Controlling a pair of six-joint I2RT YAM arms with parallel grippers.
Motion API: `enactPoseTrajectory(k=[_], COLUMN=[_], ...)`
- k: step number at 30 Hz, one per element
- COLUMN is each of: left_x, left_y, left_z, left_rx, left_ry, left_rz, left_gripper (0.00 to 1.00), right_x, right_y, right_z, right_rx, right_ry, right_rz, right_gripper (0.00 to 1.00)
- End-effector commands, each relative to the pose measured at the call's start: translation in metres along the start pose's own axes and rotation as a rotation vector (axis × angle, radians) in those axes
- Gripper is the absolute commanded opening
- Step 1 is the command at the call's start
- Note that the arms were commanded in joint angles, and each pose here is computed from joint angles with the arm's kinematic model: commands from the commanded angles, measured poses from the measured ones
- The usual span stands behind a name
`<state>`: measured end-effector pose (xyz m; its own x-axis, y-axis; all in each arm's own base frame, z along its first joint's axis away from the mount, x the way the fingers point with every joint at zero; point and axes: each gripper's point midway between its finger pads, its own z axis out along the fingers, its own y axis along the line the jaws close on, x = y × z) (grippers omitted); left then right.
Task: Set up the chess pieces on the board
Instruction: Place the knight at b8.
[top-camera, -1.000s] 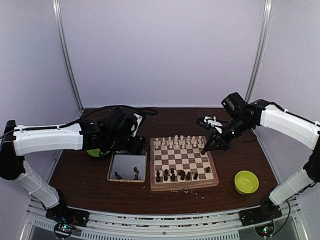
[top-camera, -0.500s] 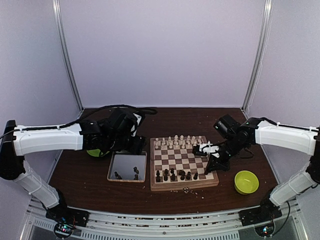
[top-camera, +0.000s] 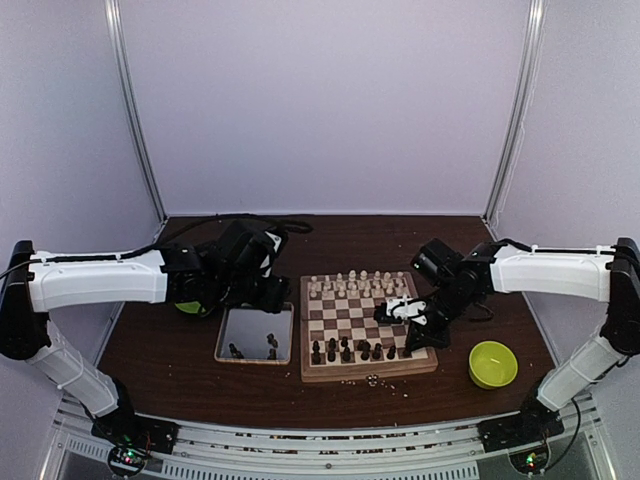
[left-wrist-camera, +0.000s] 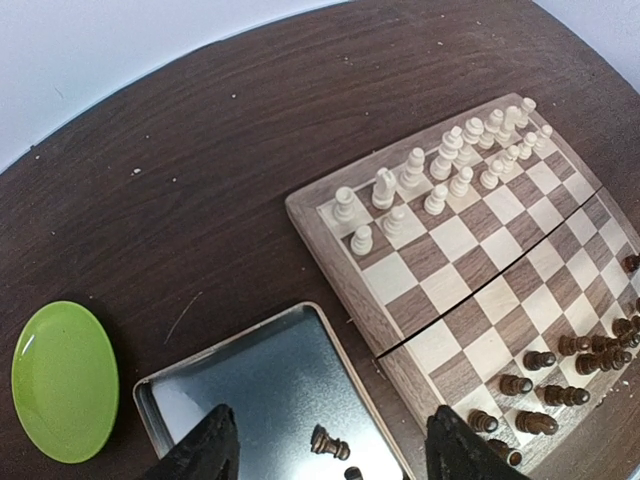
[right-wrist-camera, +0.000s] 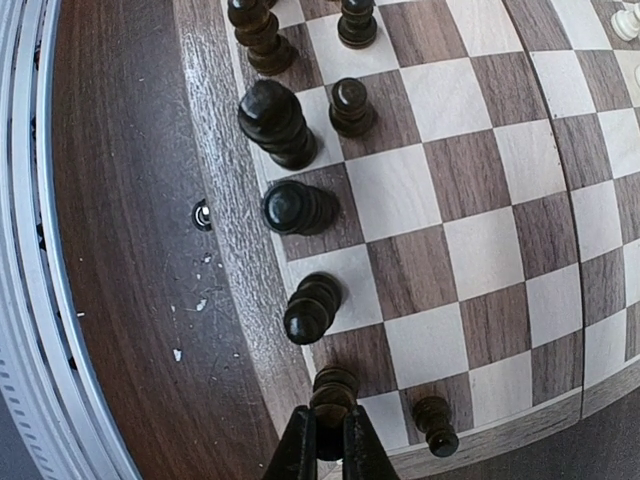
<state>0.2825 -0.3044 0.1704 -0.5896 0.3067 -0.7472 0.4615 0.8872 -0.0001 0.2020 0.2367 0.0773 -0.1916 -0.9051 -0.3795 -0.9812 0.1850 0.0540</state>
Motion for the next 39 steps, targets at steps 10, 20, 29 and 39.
enactPoseTrajectory(k=[10, 20, 29, 39], left_x=[0.001, 0.004, 0.052, 0.102], left_y=[-0.005, -0.006, 0.034, 0.014], left_z=[0.006, 0.007, -0.004, 0.026], left_rx=[0.023, 0.029, -0.140, -0.026], left_ry=[-0.008, 0.005, 0.259, 0.465], left_rz=[-0.029, -0.033, -0.062, 0.029], left_gripper=[0.65, 0.64, 0.53, 0.46], right_x=[-0.009, -0.018, -0.020, -0.015], right_y=[-0.013, -0.010, -0.022, -0.034], right_z=[0.006, -0.005, -0.053, -0.049], right_rx=[0.055, 0.056, 0.085, 0.103], right_ry=[0.013, -0.023, -0.173, -0.199], right_rz=[-0.007, 0.011, 0.094, 0.142], right_gripper=[0.10, 0.31, 0.37, 0.38])
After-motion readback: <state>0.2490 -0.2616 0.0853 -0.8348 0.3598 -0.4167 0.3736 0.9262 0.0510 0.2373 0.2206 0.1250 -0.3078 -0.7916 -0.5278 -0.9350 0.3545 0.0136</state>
